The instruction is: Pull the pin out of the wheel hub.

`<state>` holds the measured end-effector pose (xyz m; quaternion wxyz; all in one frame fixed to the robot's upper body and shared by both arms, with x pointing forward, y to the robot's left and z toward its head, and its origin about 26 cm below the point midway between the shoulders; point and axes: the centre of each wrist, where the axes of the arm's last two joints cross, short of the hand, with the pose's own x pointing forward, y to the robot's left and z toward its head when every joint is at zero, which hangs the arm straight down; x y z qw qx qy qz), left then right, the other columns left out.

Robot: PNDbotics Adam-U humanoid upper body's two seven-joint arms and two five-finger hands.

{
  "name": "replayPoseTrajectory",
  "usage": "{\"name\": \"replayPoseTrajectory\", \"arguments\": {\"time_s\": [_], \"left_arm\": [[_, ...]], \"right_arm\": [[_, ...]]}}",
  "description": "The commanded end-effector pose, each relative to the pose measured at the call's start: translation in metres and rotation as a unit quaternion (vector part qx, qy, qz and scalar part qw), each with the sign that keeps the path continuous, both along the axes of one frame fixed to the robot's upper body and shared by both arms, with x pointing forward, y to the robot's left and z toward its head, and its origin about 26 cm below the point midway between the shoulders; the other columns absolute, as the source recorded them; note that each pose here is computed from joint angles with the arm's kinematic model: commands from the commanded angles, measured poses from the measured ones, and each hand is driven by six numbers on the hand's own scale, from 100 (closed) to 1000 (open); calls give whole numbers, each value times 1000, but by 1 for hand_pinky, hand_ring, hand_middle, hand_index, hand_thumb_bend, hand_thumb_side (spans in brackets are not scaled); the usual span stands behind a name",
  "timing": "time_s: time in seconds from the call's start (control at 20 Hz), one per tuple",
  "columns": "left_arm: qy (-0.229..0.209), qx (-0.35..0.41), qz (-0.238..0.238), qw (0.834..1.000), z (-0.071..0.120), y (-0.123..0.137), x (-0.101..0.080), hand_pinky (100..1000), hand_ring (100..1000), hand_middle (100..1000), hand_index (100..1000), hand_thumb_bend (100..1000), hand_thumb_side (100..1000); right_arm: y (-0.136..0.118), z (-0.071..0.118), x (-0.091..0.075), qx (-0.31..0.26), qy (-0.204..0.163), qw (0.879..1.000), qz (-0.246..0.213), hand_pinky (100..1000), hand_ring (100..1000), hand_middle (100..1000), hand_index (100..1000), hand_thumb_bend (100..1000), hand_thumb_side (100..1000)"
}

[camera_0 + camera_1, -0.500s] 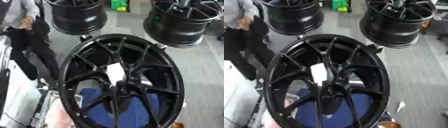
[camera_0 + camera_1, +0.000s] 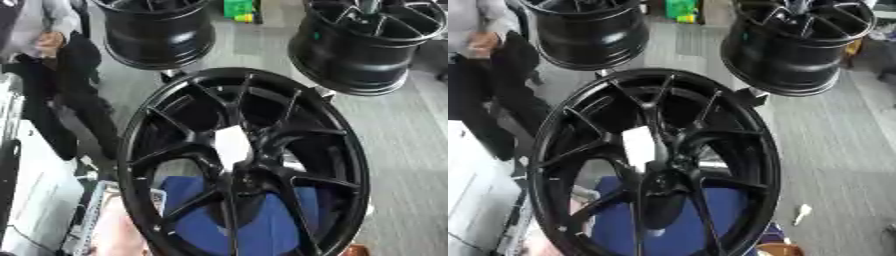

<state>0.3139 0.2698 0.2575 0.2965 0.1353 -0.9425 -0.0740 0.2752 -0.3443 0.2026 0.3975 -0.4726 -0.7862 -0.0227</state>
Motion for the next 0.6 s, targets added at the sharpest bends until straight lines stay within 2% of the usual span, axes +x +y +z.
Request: {"name": "replayPoseTrajectory", "arguments": {"time_s": [0.05,0.45,0.6], "left_arm": [[-15,17,0,1000,11,1,-1,669,640,601,797,133,487],[-13,32,2,999,11,1,2,669,641,602,797,128,481],[-9,68,4,998,17,2,8,670,641,603,797,118,466]], "right_arm": [[-2,10,-1,-15,-8,1000,3,855,728,697,713,100,349],[-3,10,-2,-17,-8,1000,1,855,729,697,714,100,335],[-3,11,-2,-21,-5,1000,2,855,728,697,714,100,329]]}}
